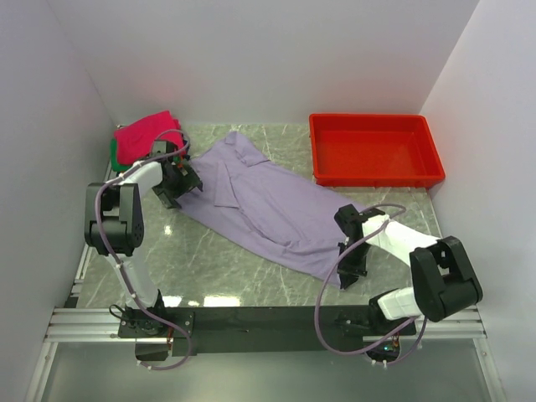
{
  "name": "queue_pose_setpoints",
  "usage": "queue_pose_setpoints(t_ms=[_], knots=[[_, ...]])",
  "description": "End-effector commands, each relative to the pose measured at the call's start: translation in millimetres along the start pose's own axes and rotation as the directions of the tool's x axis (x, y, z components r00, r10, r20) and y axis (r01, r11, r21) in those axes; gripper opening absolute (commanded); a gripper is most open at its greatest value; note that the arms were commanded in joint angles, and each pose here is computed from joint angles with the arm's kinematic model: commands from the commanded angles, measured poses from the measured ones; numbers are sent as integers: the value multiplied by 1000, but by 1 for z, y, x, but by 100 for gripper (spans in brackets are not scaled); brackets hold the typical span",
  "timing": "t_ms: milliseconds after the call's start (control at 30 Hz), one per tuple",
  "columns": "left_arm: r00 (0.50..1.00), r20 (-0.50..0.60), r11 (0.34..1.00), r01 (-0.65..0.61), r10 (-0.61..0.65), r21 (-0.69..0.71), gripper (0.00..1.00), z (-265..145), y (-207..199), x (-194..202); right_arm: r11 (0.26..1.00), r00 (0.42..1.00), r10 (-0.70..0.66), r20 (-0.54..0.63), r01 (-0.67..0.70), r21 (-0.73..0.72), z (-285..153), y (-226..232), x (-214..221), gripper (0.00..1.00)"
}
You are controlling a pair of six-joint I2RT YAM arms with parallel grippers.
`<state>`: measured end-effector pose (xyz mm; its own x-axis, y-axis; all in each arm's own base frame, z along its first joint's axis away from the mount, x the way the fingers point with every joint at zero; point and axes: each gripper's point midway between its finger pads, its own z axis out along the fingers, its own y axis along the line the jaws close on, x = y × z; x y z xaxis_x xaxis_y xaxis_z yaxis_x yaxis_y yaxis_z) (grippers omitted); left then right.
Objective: Fold and stack the t-shirts
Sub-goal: Fold the tshirt
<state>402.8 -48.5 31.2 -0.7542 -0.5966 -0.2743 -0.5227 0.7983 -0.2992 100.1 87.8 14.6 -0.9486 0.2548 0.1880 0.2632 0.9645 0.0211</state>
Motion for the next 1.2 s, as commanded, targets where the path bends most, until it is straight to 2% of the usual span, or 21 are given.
queue_pose_setpoints(t_ms=[0, 100, 467, 567, 600, 700, 867, 967, 1067, 1167], knots=[[999, 19, 999, -35, 35, -18, 99, 18, 8, -14, 999, 1000, -4, 13, 4, 50, -16, -8, 4, 0], [999, 13, 999, -44, 44, -28, 99, 27, 8, -18, 998, 1000, -4, 15, 3, 64, -22, -11, 6, 0], [997, 29, 998, -65, 65, -26, 99, 29, 2, -31, 992, 992, -83, -98, 91, 87, -30, -10, 43, 0], [997, 47, 998, -61, 62, -14, 99, 20, -2, -34, 994, 992, -94, -80, 98, 52, -37, -4, 44, 20], [996, 59, 998, -60, 60, 5, 99, 13, -7, -37, 994, 993, -100, -63, 102, 33, -42, -1, 43, 33], [993, 104, 998, -56, 51, 43, 99, -6, -20, -49, 994, 994, -107, -10, 107, -11, -62, 14, 31, 48], [982, 172, 990, -99, 80, 102, 99, -37, -59, -54, 988, 989, -128, 79, 133, -72, -91, 46, 3, 52], [973, 176, 977, -170, 146, 130, 99, -47, -93, -33, 986, 984, -144, 104, 152, -74, -95, 57, -12, 52], [967, 159, 967, -222, 201, 127, 99, -48, -110, -10, 983, 981, -159, 113, 168, -72, -95, 63, -20, 52], [966, 135, 968, -233, 220, 89, 99, -43, -105, 4, 982, 979, -165, 121, 175, -71, -96, 65, -24, 52]])
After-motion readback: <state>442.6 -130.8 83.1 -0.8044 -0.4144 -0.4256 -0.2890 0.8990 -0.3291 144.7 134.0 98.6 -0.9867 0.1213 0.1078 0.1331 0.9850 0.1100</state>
